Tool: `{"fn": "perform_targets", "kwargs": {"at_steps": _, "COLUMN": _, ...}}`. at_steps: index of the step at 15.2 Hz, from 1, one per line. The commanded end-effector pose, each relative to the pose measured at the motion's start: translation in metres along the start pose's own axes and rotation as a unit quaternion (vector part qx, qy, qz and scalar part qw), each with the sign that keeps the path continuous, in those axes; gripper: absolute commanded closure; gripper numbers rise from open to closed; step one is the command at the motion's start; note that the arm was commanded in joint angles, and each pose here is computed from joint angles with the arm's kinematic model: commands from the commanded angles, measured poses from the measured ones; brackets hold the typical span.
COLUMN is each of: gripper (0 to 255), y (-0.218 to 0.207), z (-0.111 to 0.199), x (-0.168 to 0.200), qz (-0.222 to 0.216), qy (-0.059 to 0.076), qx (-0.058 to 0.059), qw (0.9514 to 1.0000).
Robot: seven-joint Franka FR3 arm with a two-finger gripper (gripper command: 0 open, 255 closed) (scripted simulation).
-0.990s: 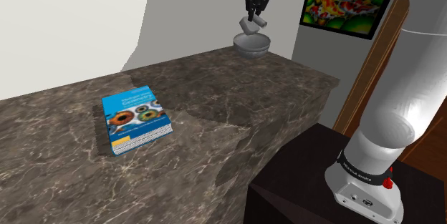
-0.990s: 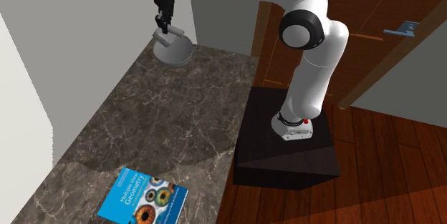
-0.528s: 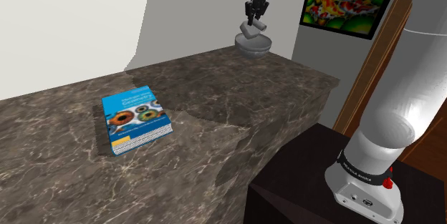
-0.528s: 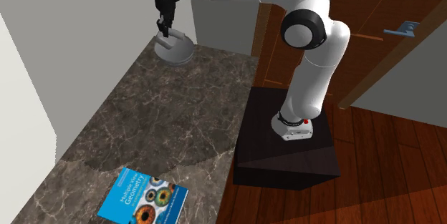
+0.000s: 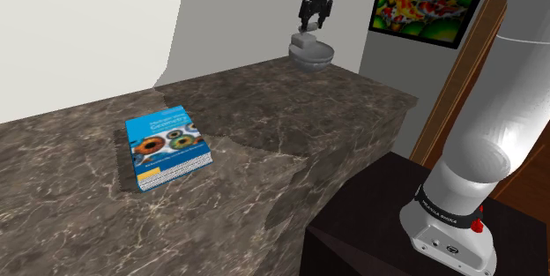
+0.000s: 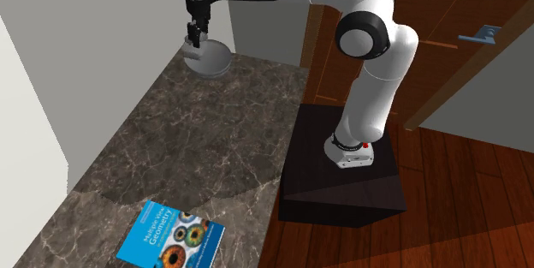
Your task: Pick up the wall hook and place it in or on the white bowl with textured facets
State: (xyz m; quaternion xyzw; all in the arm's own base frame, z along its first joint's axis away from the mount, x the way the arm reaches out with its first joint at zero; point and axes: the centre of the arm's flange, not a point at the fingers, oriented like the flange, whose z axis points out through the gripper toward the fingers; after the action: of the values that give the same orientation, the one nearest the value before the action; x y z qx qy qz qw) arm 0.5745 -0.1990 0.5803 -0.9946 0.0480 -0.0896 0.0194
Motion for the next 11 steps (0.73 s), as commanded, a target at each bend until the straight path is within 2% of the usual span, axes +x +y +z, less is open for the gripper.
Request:
{"fn": "perform_targets", "kwargs": {"at_steps": 1, "gripper": 0, "y": 0.000, "z": 0.000, "x": 0.000, "qz": 0.000, "qy": 0.000, "qx": 0.000, "qw": 1.0000}}
{"fn": "perform_targets", "kwargs": {"at_steps": 2, "gripper": 0, "y": -0.001, "z": 0.001, "x": 0.000, "qz": 0.000, "qy": -0.001, "qx": 0.000, "qw": 1.0000}}
{"fn": "perform_targets", "kwargs": {"at_steps": 6, "gripper": 0, "y": -0.001, "z": -0.049, "x": 0.000, "qz": 0.000, "qy": -0.001, "qx": 0.000, "qw": 1.0000}}
{"fn": "perform_targets", "kwargs": {"at_steps": 11, "gripper": 0, "y": -0.001, "z": -0.049, "x": 0.000, "qz": 0.000, "qy": -0.001, "qx": 0.000, "qw": 1.0000}}
